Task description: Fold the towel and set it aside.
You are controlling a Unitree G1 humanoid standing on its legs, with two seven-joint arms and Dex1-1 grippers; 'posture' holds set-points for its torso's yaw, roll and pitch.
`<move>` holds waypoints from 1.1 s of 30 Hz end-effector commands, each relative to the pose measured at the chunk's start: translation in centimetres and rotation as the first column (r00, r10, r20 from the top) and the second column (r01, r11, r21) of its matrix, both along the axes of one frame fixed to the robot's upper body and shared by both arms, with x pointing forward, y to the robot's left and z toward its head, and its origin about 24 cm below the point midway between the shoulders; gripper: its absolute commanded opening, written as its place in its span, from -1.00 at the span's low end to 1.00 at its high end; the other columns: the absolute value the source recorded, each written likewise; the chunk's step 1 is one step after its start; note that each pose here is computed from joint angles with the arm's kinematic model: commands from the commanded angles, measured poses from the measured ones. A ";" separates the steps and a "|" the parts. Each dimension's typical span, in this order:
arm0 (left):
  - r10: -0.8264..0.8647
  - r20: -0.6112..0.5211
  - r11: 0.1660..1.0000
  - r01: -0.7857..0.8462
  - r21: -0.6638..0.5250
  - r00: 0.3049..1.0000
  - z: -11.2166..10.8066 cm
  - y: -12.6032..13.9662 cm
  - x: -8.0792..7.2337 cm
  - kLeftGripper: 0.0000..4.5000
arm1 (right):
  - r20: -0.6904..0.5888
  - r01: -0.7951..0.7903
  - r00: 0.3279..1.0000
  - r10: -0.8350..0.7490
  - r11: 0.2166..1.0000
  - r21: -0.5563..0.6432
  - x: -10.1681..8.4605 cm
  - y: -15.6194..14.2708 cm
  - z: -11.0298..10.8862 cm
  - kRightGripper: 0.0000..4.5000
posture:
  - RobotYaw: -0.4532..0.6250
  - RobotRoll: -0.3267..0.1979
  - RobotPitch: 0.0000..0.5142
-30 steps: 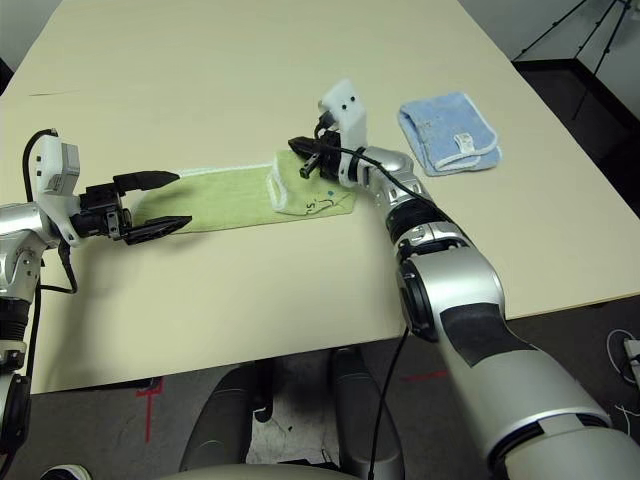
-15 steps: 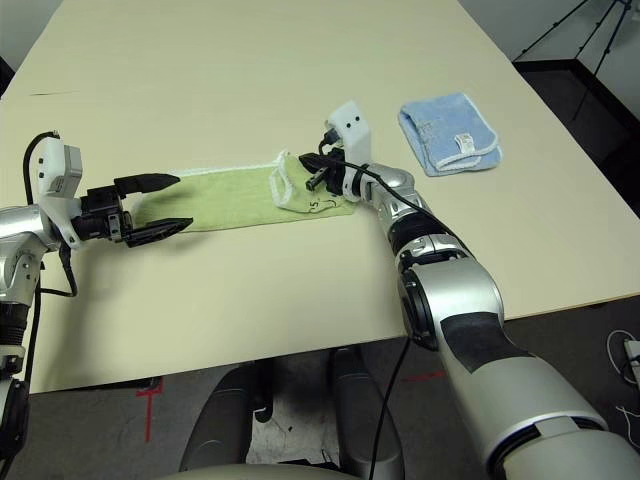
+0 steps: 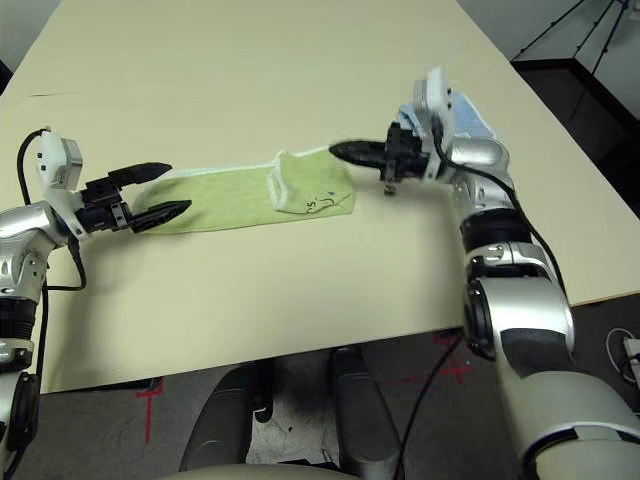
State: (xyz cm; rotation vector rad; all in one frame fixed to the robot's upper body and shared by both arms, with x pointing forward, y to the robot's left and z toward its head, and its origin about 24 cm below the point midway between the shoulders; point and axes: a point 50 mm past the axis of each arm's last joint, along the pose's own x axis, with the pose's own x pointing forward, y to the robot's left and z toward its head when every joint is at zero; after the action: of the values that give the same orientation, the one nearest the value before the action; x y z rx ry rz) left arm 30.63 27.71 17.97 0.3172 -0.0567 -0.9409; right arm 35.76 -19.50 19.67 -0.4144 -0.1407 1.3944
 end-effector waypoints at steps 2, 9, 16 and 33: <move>0.018 -0.015 1.000 -0.018 0.024 1.000 -0.5 1.1 -0.6 1.00 | -0.023 -0.020 1.000 0.018 0.996 -0.090 -0.4 -0.6 -1.2 -1.00 | -0.25 0.25 -0.19; 0.025 -0.015 0.999 -0.025 0.020 1.000 -0.5 1.3 -1.0 1.00 | -0.011 -0.027 1.000 0.026 0.993 -0.112 -0.6 -0.4 -2.1 -0.90 | -0.23 0.25 -0.18; 0.079 0.010 0.995 -0.079 0.053 0.997 -0.2 2.1 -1.4 1.00 | 0.016 -0.041 0.999 0.043 0.989 -0.143 -0.7 -0.4 -2.3 0.15 | -0.21 0.25 -0.18; 0.244 -0.427 0.940 -0.320 -0.116 0.870 1.3 5.3 -4.8 1.00 | -0.070 -0.025 0.997 0.026 0.999 0.023 -1.1 0.8 -2.0 0.98 | -0.20 0.25 -0.14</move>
State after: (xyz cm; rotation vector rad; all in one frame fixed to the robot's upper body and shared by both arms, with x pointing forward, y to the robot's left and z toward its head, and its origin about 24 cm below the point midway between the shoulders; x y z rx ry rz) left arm 26.33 32.92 19.65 0.0232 0.2246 -0.7060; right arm 34.86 -18.62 17.76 -0.3736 -0.0853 1.4397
